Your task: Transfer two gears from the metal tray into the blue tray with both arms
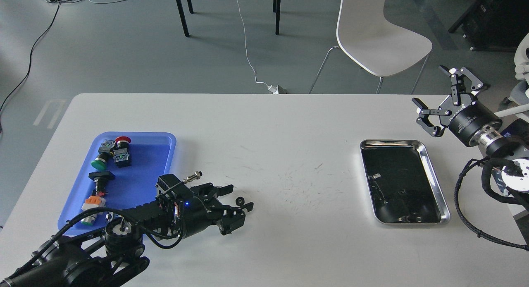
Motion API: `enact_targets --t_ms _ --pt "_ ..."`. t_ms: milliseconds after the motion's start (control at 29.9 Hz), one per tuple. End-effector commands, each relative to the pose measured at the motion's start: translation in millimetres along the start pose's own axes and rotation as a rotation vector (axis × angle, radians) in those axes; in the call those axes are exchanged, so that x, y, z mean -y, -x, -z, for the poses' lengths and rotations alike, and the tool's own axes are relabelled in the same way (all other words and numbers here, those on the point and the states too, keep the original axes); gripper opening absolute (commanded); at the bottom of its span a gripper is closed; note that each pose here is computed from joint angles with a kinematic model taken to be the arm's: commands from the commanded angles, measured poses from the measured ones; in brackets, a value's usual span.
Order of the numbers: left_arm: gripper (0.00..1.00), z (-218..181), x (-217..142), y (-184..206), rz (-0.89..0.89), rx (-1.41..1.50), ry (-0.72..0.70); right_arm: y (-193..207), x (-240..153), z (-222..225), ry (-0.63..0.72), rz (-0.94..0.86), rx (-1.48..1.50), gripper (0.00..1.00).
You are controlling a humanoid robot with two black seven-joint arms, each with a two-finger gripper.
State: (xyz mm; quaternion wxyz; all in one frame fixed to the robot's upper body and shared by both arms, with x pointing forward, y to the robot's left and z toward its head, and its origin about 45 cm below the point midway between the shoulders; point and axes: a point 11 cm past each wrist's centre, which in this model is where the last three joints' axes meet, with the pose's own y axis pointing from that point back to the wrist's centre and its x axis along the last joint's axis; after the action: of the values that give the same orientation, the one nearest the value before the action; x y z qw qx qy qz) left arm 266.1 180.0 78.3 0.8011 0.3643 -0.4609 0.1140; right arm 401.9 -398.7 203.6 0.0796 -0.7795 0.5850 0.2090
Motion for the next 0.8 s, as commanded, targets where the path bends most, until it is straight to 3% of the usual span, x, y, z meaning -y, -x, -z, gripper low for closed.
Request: enact_targets --t_ms 0,368,568,769 --pt "0.74 -0.6 -0.1 -0.6 -0.005 -0.001 0.001 0.0 0.0 0.0 0.000 0.001 0.000 0.93" --pt "0.75 3.5 -5.4 -15.7 -0.098 0.033 -0.005 1.5 0.6 -0.6 0.000 0.005 0.002 0.93" --pt "0.82 4.2 -15.8 -44.1 -0.250 0.078 -0.002 1.0 0.3 -0.1 0.000 0.004 0.001 0.93" --pt "0.83 0.7 -17.7 -30.1 -0.253 0.038 -0.010 1.0 0.3 -0.1 0.000 0.004 0.001 0.93"
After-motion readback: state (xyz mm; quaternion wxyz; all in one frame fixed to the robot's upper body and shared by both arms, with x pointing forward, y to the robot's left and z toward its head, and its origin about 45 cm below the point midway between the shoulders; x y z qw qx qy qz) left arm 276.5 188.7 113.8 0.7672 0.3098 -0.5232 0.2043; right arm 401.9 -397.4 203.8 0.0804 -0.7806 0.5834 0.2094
